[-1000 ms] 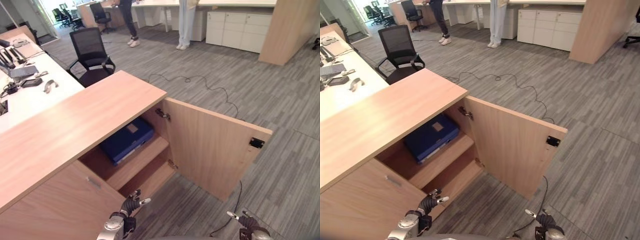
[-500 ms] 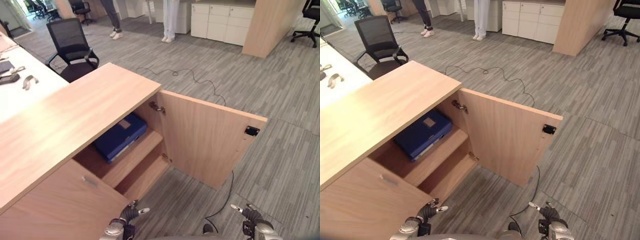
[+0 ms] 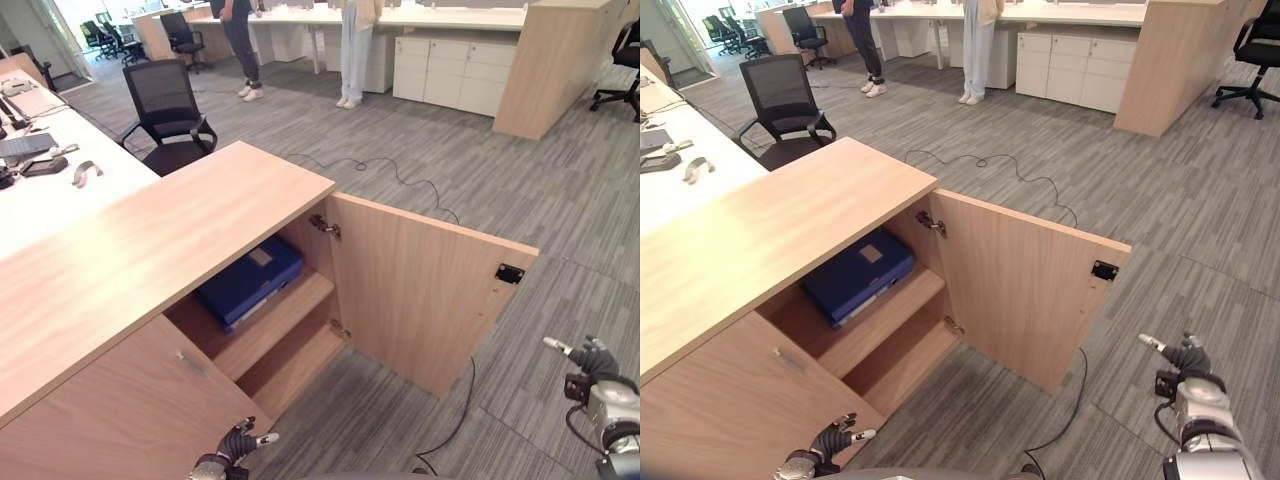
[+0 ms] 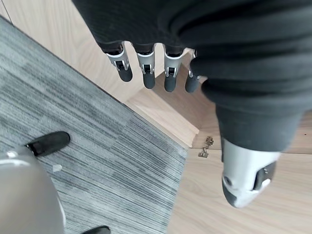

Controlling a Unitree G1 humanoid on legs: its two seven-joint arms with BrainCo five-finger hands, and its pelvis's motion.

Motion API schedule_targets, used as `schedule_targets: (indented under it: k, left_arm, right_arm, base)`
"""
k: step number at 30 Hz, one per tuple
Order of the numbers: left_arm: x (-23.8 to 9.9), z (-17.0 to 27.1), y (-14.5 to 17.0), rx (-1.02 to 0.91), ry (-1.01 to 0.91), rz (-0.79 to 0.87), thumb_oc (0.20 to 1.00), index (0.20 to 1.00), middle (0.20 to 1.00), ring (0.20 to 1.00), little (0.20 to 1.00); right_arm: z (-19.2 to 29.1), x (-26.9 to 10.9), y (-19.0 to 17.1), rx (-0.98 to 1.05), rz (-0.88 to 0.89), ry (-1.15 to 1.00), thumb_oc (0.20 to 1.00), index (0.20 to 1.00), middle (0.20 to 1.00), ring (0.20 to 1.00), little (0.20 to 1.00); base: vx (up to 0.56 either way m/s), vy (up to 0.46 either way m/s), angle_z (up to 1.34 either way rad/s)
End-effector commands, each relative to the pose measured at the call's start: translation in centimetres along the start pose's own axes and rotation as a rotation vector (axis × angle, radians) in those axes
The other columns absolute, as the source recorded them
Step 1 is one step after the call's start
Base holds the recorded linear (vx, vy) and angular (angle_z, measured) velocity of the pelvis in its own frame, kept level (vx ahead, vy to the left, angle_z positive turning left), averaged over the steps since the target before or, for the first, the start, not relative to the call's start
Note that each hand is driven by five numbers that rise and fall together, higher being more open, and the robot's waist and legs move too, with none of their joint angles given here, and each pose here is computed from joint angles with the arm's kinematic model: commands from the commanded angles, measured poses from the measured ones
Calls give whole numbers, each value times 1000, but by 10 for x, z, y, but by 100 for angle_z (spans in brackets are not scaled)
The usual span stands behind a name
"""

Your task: Put the empty folder in the office cabinet

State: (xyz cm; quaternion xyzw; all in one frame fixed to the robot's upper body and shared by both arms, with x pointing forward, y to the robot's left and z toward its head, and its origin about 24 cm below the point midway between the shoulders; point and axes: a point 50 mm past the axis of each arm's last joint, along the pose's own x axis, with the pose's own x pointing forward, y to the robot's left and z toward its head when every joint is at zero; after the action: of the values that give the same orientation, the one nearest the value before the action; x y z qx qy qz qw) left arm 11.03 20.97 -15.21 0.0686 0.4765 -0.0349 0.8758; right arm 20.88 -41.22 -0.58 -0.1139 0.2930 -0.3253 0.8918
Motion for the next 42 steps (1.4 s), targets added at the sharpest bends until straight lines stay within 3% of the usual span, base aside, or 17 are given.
schedule_targets:
  k: [1,9,16,29,42]
  left_arm:
    - [3,14,15,70,-42,24,1000,1000,1000,1000,1000]
    - [1,9,10,67,-37,4,1000,1000,1000,1000,1000]
    - [3,28,4,88,-118,-32,1000,1000,1000,1000,1000]
    - [4,30,4,108,-117,-31,1000,1000,1000,1000,1000]
    - [5,31,7,90,-116,11,1000,1000,1000,1000,1000]
  right_arm:
    - [28,6,10,76,-17,-68,1000,1000,1000,1000,1000]
    - [87,9,27,66,24,-199,1000,1000,1000,1000,1000]
    - [115,4,75,35,134,-257,1000,1000,1000,1000,1000]
    - [64,-15,150,-64,355,-164,1000,1000,1000,1000,1000]
    - [18,-54,200,10,627,-163,1000,1000,1000,1000,1000]
  base:
    - [0,0,0]
    - [0,0,0]
    - [-7,-7,7]
    - [3,-6,8]
    - [12,-3,5]
